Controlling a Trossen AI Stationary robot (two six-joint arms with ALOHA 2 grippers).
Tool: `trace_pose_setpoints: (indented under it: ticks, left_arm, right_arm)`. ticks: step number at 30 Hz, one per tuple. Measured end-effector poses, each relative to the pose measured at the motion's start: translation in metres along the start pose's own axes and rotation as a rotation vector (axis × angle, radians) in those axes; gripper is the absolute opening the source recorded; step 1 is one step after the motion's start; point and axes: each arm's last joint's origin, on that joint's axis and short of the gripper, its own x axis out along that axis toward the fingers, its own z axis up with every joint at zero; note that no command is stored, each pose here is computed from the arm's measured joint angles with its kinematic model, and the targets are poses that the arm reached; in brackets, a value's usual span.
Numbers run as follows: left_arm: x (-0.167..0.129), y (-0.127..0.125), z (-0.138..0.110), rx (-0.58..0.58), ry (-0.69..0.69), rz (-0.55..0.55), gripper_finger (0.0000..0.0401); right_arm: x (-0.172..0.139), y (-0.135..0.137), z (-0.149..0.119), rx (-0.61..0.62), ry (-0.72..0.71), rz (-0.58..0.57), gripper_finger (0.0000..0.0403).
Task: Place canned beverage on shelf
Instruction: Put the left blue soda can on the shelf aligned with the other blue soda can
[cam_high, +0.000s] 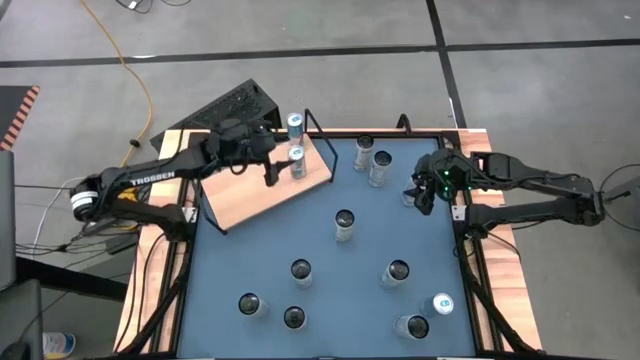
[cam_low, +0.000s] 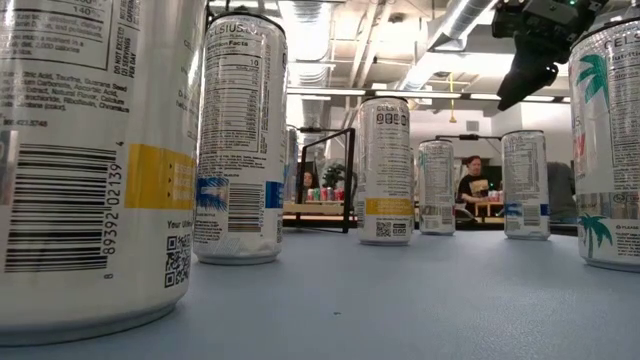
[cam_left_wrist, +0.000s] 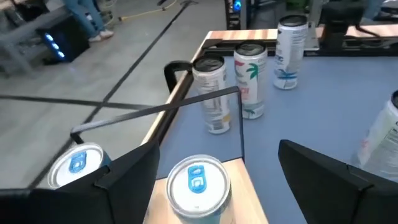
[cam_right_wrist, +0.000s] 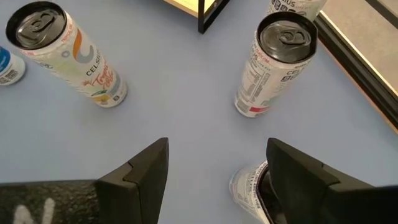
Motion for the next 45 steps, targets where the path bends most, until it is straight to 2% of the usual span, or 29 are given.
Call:
trace_pose_setpoints:
  ticks: [6,11,17,27,36,45]
  left_arm:
    - [0.005,0.005,-0.006,-0.021,0.027,-0.034,0.0316]
    - [0.024,0.004,-0.022,-0.013,0.102,-0.052,0.0316]
    - [0.037,0.006,-0.033,-0.001,0.143,-0.010,0.0316]
    - [0.037,0.007,-0.033,-0.006,0.152,0.023,0.0316]
    - [0.030,0.005,-0.021,0.025,0.107,0.070,0.0316]
    - [0.033,0.004,-0.036,0.024,0.115,0.083,0.0316]
  right_arm:
    - [0.000,0.000,0.001,0.002,-0.014,-0.002,0.0255]
    - [0.000,0.000,0.001,0.008,-0.014,-0.002,0.0255]
    - [0.000,0.000,0.001,0.012,-0.012,-0.002,0.0255]
    - [0.000,0.000,0.001,0.012,-0.013,-0.003,0.0255]
    - [0.000,0.000,0.001,0.011,-0.012,-0.004,0.0255]
    - [0.000,0.000,0.001,0.006,-0.012,-0.004,0.0255]
